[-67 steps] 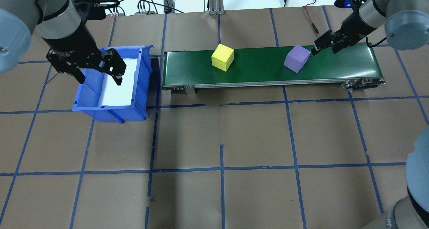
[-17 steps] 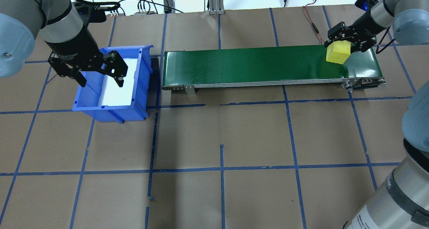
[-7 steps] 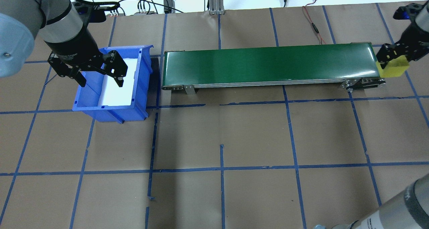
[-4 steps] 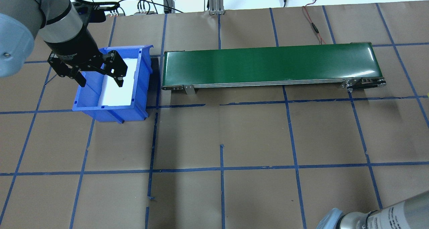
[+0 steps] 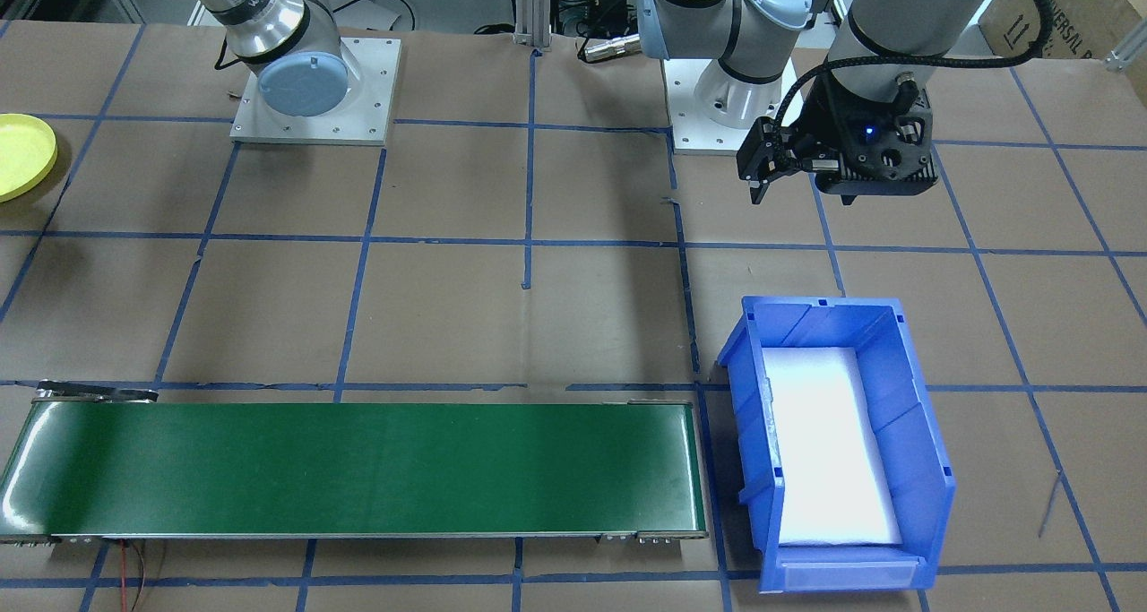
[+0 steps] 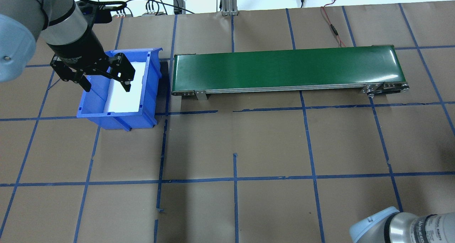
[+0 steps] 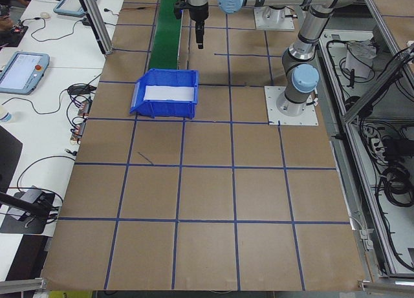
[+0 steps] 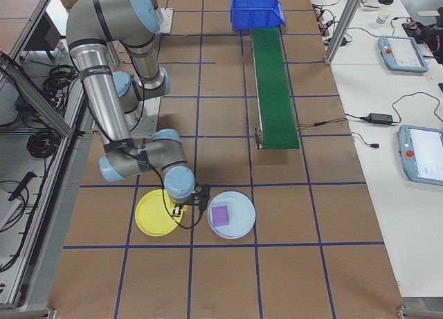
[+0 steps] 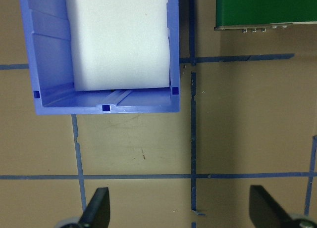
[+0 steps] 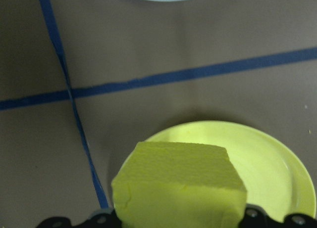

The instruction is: Move block left to right into plate

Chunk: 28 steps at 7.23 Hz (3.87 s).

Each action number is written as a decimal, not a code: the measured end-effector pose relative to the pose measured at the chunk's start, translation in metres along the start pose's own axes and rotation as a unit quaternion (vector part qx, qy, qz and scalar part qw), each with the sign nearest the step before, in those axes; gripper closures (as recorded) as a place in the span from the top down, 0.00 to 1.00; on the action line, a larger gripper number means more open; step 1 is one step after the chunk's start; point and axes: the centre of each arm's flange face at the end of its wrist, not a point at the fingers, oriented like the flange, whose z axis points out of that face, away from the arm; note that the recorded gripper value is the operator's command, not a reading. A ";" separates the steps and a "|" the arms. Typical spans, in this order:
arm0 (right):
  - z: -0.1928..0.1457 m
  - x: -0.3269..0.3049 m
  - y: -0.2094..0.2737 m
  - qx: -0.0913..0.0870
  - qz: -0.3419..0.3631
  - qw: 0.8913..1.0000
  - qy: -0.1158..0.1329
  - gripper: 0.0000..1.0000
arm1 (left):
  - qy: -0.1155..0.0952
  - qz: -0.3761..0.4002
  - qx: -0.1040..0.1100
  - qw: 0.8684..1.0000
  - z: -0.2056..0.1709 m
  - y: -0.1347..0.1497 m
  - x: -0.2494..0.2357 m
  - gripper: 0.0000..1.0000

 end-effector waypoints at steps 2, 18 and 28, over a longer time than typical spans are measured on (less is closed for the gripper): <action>0.018 0.028 0.045 0.004 0.012 1.000 -0.013 0.83 | 0.000 0.001 0.000 1.000 0.000 0.001 0.001 1.00; -0.183 -0.576 -0.120 0.055 -0.120 0.987 0.093 0.96 | 0.001 0.004 -0.001 1.000 0.001 0.002 0.001 1.00; -0.171 -0.701 -0.074 0.101 -0.031 0.992 0.070 0.99 | 0.001 0.004 -0.008 1.000 0.007 0.003 0.002 1.00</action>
